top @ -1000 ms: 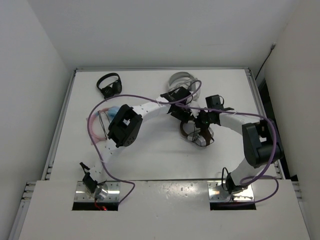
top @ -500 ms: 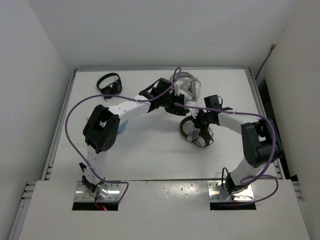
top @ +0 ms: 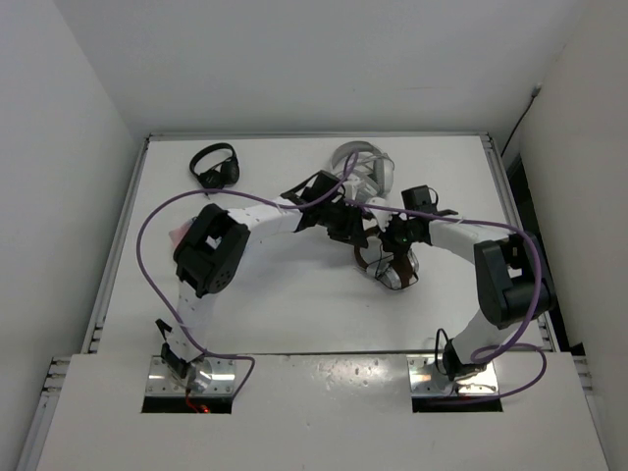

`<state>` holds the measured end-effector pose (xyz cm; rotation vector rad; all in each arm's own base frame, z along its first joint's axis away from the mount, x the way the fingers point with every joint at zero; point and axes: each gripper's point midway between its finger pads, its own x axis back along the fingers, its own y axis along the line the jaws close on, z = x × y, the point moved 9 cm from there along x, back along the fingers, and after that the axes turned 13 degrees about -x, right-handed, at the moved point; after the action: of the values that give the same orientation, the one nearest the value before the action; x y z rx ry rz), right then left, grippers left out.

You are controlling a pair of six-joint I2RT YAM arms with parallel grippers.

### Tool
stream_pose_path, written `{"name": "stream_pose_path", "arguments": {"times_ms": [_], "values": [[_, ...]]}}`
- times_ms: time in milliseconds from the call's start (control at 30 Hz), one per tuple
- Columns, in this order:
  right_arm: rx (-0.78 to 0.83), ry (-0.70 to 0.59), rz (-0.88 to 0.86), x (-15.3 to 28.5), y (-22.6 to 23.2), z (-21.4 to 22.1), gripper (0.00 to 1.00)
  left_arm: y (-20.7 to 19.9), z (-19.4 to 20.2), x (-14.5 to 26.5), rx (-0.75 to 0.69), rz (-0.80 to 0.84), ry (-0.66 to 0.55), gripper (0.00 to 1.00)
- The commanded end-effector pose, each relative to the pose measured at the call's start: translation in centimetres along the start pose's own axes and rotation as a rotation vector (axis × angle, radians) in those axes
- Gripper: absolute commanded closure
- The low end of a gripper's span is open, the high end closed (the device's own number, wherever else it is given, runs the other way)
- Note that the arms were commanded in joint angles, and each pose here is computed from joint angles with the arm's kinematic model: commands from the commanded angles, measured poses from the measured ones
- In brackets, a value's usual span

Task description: Wrap the headphones

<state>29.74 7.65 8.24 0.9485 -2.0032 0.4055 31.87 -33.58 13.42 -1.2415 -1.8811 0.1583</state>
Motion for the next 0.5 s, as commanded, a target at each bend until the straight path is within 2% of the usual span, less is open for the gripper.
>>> {"name": "stream_pose_path", "arguments": {"times_ms": [0,300,467], "values": [[0.012,-0.074,0.015,1.2,-0.4,-2.4,0.99,-1.6,-0.5,-1.3,-0.019,0.083,-0.02,0.61],[-0.011,-0.098,-0.008,1.6,0.1,-2.8,0.99,-2.4,0.0,-2.9,0.053,0.166,-0.034,0.61],[-0.005,-0.089,0.003,1.5,0.2,-2.8,0.83,-2.6,0.1,-3.5,0.06,0.189,-0.031,0.58]]}}
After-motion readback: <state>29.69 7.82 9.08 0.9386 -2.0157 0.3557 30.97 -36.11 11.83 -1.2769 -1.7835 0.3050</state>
